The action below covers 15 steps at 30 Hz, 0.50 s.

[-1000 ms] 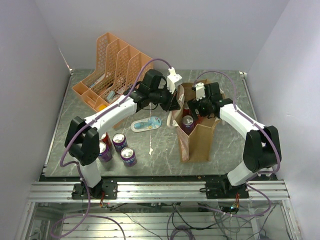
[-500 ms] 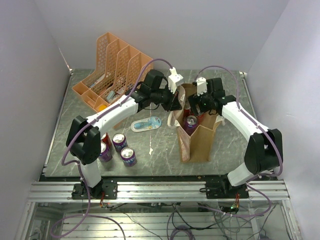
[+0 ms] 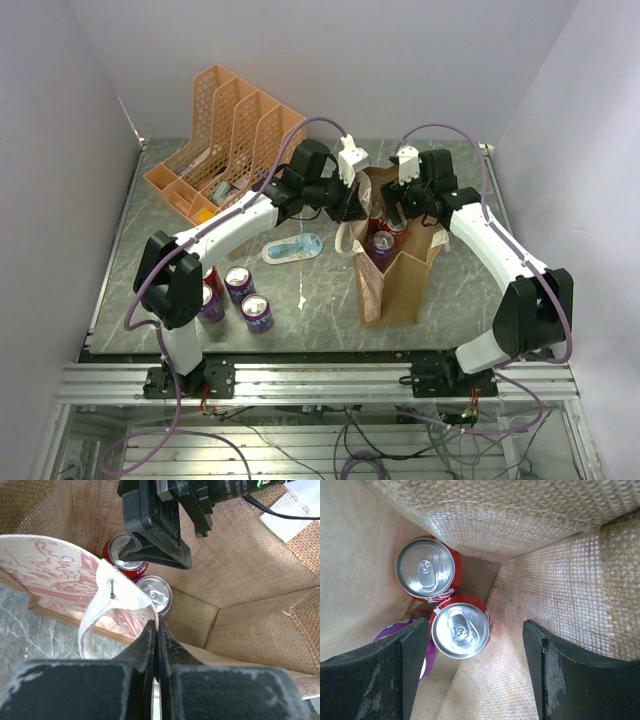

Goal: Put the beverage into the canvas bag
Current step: Place the drink in the canvas bag.

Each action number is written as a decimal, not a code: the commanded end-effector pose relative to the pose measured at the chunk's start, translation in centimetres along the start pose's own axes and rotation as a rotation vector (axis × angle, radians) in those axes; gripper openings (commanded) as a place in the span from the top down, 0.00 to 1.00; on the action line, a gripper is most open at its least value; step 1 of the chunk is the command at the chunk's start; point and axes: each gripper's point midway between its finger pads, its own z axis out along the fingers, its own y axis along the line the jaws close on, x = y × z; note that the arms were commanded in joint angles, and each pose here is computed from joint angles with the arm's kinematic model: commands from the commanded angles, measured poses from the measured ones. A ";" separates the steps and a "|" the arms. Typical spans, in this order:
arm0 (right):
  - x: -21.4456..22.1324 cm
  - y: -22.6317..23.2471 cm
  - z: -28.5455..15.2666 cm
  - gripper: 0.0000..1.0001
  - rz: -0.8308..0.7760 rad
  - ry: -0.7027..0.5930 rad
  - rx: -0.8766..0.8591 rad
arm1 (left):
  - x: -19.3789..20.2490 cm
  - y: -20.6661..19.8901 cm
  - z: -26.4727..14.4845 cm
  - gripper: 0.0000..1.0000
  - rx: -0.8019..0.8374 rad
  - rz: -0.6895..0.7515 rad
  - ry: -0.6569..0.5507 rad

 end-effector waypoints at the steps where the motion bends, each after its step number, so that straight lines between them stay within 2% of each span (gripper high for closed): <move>1: -1.7 -0.5 -1.8 0.26 -0.006 -0.049 0.004 | -0.4 -0.2 1.1 0.93 0.014 0.018 -0.016; 4: -2.2 0.0 -2.4 0.26 -0.014 -0.069 -0.022 | -0.5 -0.3 0.9 0.92 0.011 0.019 -0.020; 8: -3.9 0.2 -3.8 0.26 -0.038 -0.122 -0.039 | -1.0 -0.6 0.5 0.86 0.016 0.020 -0.033; 15: -6.8 1.2 -6.8 0.25 -0.079 -0.214 -0.088 | -2.3 -1.4 -0.8 0.63 0.023 0.070 -0.058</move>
